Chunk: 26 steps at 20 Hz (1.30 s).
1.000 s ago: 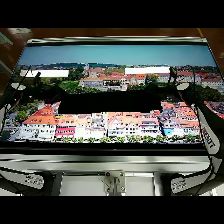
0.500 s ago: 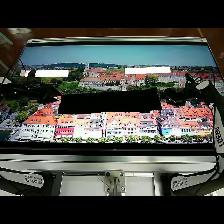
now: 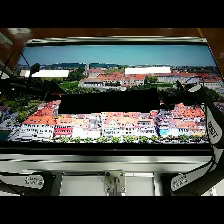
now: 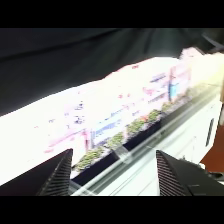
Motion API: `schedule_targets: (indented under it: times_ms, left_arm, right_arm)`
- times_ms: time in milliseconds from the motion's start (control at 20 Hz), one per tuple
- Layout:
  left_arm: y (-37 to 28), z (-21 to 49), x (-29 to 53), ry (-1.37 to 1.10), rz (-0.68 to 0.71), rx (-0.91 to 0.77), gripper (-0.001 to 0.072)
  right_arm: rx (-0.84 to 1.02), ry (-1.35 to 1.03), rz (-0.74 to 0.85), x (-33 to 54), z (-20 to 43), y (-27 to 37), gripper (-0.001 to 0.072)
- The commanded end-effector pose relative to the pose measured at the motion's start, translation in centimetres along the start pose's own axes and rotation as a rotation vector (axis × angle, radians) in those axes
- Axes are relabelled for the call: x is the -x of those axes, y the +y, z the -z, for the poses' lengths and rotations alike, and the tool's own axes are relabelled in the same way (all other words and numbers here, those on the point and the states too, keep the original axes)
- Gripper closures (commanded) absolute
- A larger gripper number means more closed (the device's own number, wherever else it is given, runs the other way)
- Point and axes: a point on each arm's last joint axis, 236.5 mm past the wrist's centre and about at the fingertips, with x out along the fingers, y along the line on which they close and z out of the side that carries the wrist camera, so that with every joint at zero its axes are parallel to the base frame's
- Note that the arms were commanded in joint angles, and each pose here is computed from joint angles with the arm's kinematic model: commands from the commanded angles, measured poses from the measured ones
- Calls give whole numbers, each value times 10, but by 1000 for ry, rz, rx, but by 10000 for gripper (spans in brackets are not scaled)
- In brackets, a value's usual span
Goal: Fold the shirts.
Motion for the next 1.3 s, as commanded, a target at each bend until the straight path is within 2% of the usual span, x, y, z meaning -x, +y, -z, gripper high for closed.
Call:
schedule_targets:
  times_ms: [0,50,100,150,200,300,350,400,700,800,1000,1250]
  left_arm:
    - [-23,2,-16,16,34,-41,128]
    - [-28,2,-23,22,33,-53,128]
    - [-32,3,-30,27,33,-69,128]
    - [-36,4,-36,34,33,-89,128]
    - [-40,4,-43,33,30,-106,128]
    - [-45,-8,-56,-13,10,-126,144]
    - [-47,-14,-64,-37,-1,-137,376]
    - [-49,-21,-75,-66,-14,-150,664]
    - [-60,-10,-195,-55,-62,-203,665]
    - [-63,-2,-229,-60,-57,-175,664]
    - [-93,15,-272,-62,33,-101,665]
    - [-104,37,-303,-51,22,-125,665]
  right_arm:
    - [-32,-62,-18,-20,-13,11,99]
    - [-37,-70,-26,-25,-14,15,220]
    - [-30,-83,-24,-27,-16,18,377]
    - [-26,-91,-24,-27,-17,20,605]
    - [-20,-93,-27,-24,-17,23,632]
    - [23,-89,-33,-9,-15,30,633]
    - [53,-94,-42,4,-14,36,633]
    - [78,-95,-51,17,-12,44,633]
    - [272,-106,-28,98,20,92,633]
    - [297,-90,-42,116,36,105,633]
    - [361,-75,-61,147,63,127,633]
    - [445,-127,-79,187,89,154,633]
